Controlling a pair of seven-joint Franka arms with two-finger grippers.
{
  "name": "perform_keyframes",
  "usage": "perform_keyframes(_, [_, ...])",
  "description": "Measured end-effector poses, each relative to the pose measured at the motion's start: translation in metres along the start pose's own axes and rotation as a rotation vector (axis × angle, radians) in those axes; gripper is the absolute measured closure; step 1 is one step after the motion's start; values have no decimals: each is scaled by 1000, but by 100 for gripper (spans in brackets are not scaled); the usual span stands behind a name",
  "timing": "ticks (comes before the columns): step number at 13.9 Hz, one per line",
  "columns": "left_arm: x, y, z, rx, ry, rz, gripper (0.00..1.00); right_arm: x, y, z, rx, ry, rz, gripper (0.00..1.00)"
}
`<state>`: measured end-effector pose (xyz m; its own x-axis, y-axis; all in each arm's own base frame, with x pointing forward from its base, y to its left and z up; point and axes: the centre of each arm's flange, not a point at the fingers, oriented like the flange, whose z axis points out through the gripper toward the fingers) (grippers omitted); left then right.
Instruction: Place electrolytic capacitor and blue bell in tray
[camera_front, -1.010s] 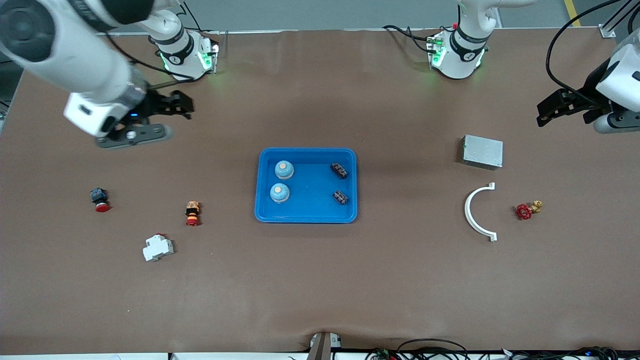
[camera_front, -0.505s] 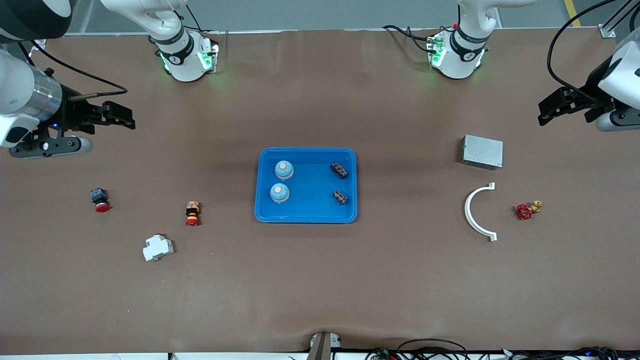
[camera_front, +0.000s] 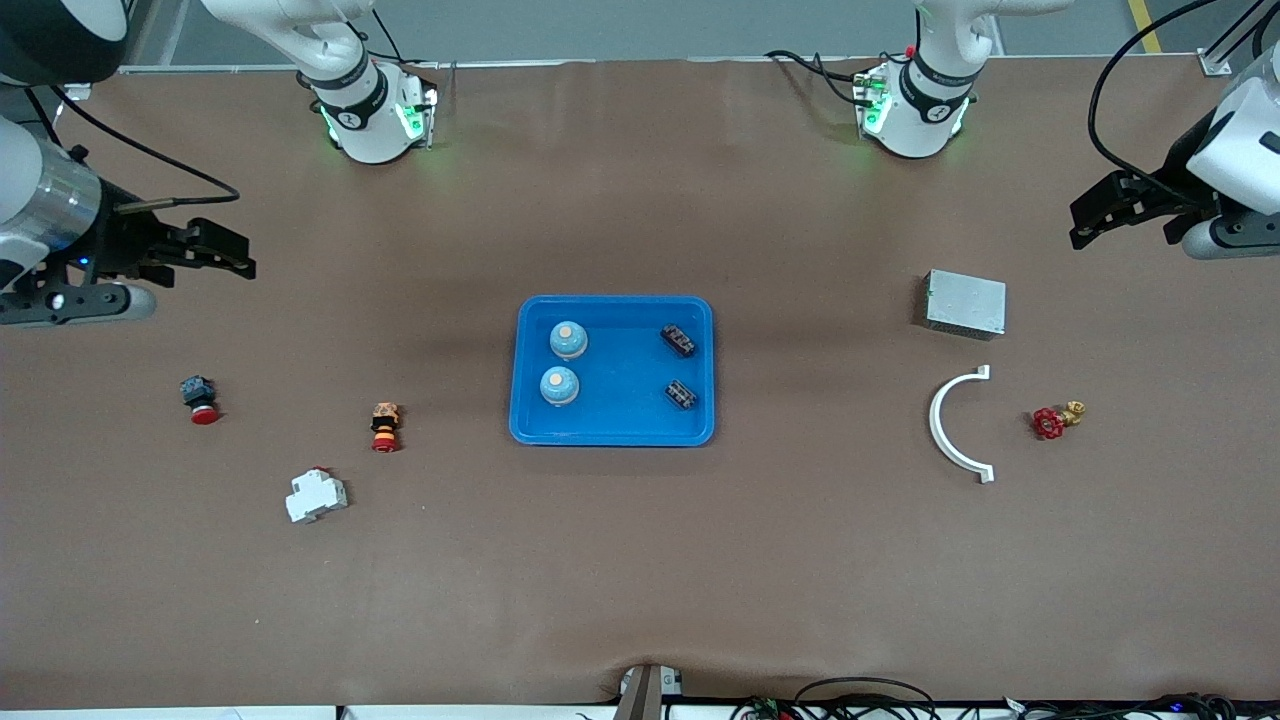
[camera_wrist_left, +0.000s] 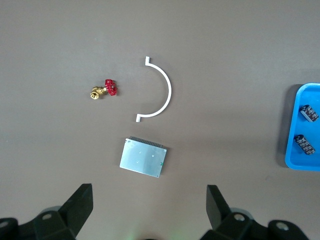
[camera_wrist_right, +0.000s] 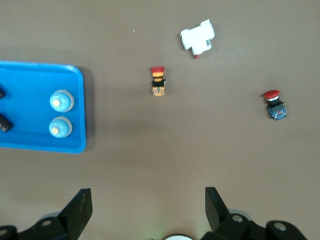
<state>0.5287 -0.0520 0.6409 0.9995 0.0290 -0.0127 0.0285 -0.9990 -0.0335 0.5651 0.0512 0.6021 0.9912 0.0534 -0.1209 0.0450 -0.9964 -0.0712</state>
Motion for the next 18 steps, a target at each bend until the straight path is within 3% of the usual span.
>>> perform_keyframes(12, [-1, -1, -2, 0, -4, -2, 0, -23, 42, -41, -7, 95, 77, 0])
perform_keyframes(18, [0, -4, -10, -2, 13, -6, 0, -41, 45, -28, -11, 150, 86, 0])
